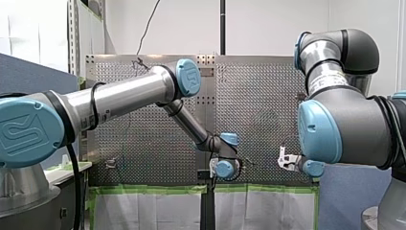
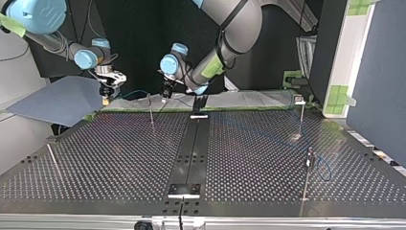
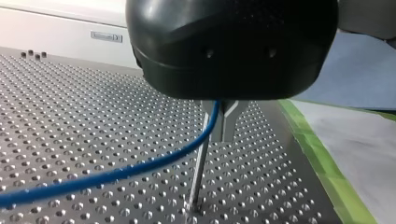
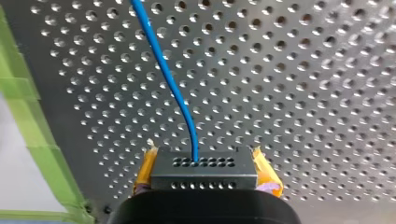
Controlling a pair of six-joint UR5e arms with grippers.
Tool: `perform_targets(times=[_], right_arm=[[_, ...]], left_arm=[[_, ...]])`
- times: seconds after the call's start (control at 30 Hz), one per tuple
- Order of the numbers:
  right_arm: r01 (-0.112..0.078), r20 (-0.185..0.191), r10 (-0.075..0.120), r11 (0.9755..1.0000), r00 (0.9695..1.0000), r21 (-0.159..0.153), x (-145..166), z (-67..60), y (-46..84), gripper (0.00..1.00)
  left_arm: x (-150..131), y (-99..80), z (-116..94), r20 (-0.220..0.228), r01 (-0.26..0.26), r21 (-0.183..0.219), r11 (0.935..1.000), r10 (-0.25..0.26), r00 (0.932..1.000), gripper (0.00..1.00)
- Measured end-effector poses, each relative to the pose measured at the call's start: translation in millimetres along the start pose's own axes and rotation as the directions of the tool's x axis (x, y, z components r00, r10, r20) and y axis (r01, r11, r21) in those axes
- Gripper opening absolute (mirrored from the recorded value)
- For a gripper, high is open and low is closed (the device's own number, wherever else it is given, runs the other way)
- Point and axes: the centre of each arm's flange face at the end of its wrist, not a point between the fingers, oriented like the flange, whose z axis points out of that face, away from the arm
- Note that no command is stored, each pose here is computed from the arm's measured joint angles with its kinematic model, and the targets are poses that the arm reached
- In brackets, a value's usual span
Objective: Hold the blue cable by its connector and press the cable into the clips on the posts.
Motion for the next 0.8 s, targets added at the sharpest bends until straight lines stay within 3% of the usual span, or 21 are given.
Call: perform_targets(times=[0.33,0.8], right_arm=[[0.000,0.032,0.000,1.0000,0.9995,-0.002,-12,7.0,1.2,0.00],[-0.014,-0.014,0.013,0.9999,0.9998,-0.006,10,33.2,10.8,0.00]], left_arm=[[18,2.3,10,-0.034,0.000,-0.007,1.0000,0.000,0.9994,0.00],[-15,6.9,37,-0.004,0.012,-0.024,0.9996,-0.012,0.9999,0.00]])
